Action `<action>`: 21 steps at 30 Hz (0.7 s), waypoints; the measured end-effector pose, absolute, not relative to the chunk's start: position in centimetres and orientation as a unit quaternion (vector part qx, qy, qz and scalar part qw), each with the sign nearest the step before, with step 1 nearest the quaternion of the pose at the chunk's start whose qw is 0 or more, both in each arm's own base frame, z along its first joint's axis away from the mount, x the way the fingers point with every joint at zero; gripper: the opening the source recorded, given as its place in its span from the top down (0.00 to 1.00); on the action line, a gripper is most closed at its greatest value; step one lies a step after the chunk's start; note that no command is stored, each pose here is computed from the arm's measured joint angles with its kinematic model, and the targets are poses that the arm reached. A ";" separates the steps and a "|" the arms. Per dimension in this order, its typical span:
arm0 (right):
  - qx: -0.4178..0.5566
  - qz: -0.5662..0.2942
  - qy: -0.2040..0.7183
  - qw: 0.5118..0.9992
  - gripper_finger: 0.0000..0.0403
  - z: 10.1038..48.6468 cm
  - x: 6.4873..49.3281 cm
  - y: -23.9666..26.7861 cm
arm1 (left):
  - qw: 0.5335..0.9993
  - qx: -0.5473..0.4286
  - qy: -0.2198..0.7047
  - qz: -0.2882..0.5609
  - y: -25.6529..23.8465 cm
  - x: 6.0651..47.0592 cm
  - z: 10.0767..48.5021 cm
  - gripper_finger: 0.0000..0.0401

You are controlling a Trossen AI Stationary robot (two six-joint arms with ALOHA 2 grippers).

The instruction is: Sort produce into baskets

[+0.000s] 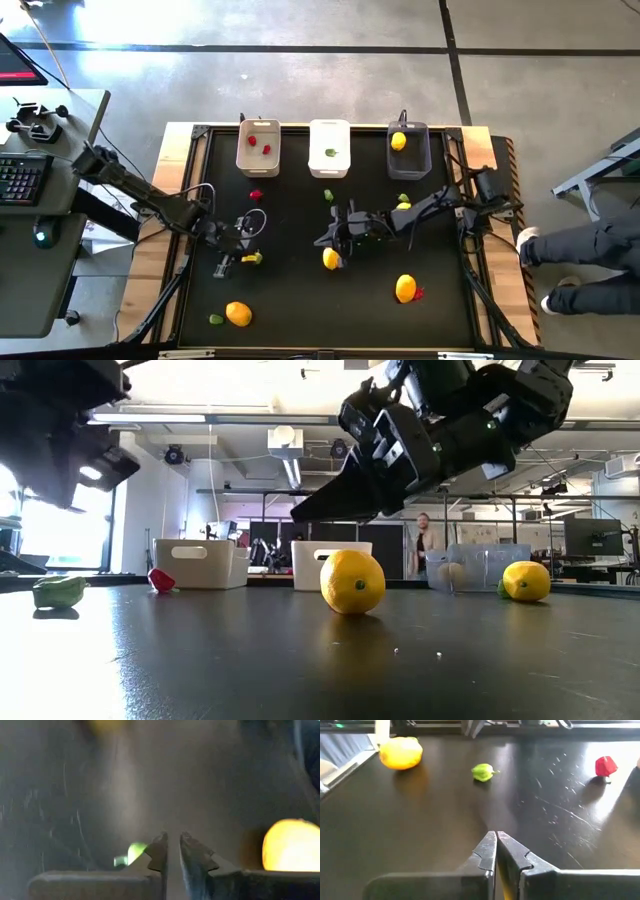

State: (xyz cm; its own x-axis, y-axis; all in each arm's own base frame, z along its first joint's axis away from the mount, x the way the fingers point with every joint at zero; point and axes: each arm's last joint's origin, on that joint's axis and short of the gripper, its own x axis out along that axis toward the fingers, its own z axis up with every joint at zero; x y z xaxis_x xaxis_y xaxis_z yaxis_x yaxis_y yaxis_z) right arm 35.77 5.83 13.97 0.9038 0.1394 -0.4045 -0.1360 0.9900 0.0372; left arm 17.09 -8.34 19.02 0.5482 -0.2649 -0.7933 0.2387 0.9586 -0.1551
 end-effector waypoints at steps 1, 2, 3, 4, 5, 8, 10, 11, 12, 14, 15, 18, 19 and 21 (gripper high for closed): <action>0.004 0.069 0.210 0.975 0.99 13.9 35.8 5.7 | 0.876 -0.017 0.461 -0.138 -8.4 17.0 19.0 0.89; 0.004 0.067 0.210 0.975 0.99 13.9 35.8 5.6 | 0.872 -0.019 0.470 -0.132 -8.4 16.9 18.9 0.87; 0.005 0.067 0.210 0.975 0.99 13.9 35.8 5.6 | 0.868 -0.023 0.479 -0.126 -8.5 16.8 18.7 0.84; 0.005 0.066 0.210 0.976 0.99 13.9 35.8 5.6 | 0.865 -0.029 0.487 -0.120 -8.5 16.7 18.6 0.82; 0.005 0.067 0.209 0.976 0.99 13.9 35.8 5.6 | 0.862 -0.036 0.493 -0.114 -8.5 16.7 18.5 0.79; 0.004 0.067 0.209 0.976 0.99 13.9 35.8 5.6 | 0.854 -0.054 0.508 -0.098 -8.6 16.7 18.2 0.72; 0.004 0.067 0.209 0.976 0.99 13.9 35.8 5.6 | 0.853 -0.062 0.512 -0.083 -8.7 16.8 17.9 0.67; 0.004 0.067 0.209 0.976 0.99 13.9 35.8 5.6 | 0.852 -0.064 0.513 -0.076 -8.8 16.8 17.8 0.65; 0.004 0.067 0.208 0.976 0.99 14.0 35.8 5.6 | 0.852 -0.064 0.514 -0.070 -8.9 16.8 17.7 0.63; 0.004 0.065 0.206 0.976 0.99 14.0 35.8 5.6 | 0.852 -0.061 0.518 -0.057 -9.1 16.9 17.4 0.59; 0.004 0.063 0.205 0.977 0.99 14.0 35.8 5.6 | 0.851 -0.061 0.519 -0.052 -9.2 16.9 17.3 0.58; 0.003 0.062 0.205 0.977 0.99 14.0 35.8 5.6 | 0.847 -0.064 0.525 -0.046 -9.2 16.9 17.0 0.54; 0.003 0.062 0.205 0.977 0.99 14.0 35.8 5.6 | 0.847 -0.066 0.526 -0.043 -9.2 17.0 17.0 0.53; 0.003 0.062 0.205 0.977 0.99 14.0 35.8 5.6 | 0.846 -0.069 0.527 -0.039 -9.0 17.1 17.0 0.51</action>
